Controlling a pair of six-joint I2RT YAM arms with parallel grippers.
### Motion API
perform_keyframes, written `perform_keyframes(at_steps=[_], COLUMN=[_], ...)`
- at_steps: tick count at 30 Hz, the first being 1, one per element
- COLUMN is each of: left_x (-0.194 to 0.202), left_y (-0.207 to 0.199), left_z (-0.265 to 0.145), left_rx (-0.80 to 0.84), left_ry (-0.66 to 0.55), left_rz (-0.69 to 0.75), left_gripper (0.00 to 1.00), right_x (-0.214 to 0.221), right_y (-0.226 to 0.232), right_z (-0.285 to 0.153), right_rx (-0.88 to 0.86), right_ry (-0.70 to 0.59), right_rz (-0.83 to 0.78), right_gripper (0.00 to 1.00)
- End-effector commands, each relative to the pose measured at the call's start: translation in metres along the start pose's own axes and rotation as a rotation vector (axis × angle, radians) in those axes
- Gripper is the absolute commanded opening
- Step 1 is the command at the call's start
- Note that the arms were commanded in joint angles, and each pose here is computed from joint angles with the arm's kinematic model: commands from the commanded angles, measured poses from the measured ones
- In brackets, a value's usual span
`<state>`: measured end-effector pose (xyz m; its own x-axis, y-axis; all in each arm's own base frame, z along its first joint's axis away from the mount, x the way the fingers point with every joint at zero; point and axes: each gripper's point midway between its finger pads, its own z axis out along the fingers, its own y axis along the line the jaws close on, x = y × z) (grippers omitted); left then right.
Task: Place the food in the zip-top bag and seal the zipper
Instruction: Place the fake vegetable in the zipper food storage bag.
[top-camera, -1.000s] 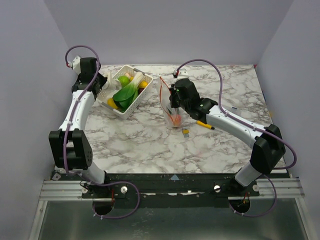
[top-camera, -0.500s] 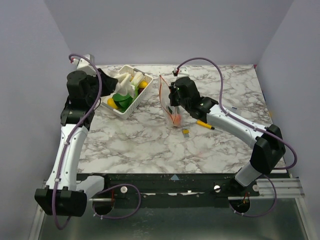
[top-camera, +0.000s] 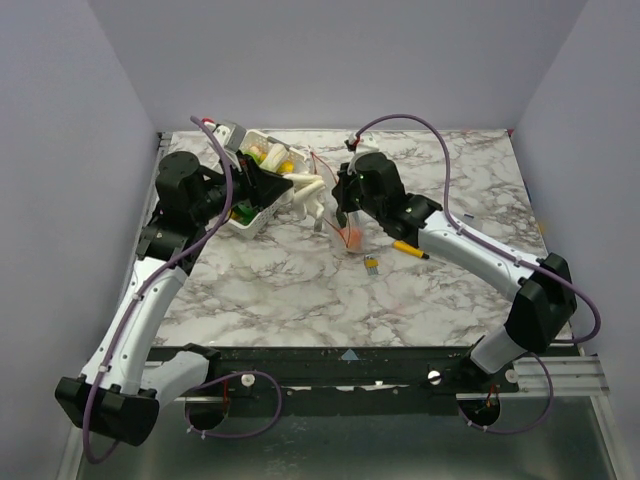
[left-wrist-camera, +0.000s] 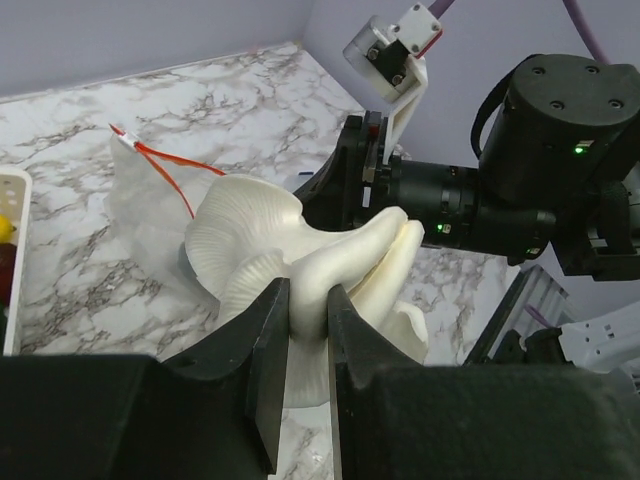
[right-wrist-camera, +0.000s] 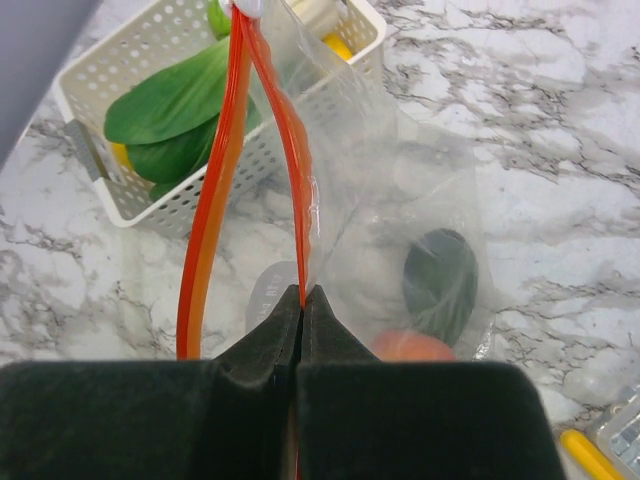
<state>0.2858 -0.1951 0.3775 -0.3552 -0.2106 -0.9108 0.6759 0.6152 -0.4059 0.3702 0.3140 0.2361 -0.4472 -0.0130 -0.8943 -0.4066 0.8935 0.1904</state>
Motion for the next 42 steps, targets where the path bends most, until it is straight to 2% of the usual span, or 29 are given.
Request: perform_keyframes(at_steps=[1, 10, 16, 21, 27, 36, 42], left_x=[0.002, 0.001, 0.017, 0.047, 0.073, 0.078, 0.086], left_y=[-0.014, -0.019, -0.002, 0.029, 0.06, 0.079, 0.104], left_z=[0.014, 0.034, 0.049, 0.066, 0.067, 0.061, 0.053], left_rx=[0.153, 0.298, 0.294, 0.216, 0.106, -0.034, -0.249], left_ry=[-0.043, -0.113, -0.074, -0.001, 0.039, 0.094, 0.186], left_rz=[-0.036, -0.071, -0.055, -0.083, -0.102, -0.108, -0.183], left_gripper=[0.0, 0.0, 0.0, 0.0, 0.0, 0.0, 0.0], right_x=[-0.018, -0.017, -0.019, -0.032, -0.035, -0.036, -0.04], right_y=[0.02, 0.031, 0.032, 0.03, 0.03, 0.033, 0.041], right_z=[-0.013, -0.015, -0.02, -0.029, -0.033, -0.032, -0.035], right_rx=[-0.11, -0.207, -0.274, -0.329, -0.356, -0.393, -0.441], right_ry=[-0.058, -0.038, -0.03, -0.054, -0.051, -0.087, -0.106], right_rz=[0.038, 0.103, 0.151, 0.215, 0.247, 0.248, 0.261], right_gripper=[0.01, 0.01, 0.01, 0.01, 0.01, 0.01, 0.01])
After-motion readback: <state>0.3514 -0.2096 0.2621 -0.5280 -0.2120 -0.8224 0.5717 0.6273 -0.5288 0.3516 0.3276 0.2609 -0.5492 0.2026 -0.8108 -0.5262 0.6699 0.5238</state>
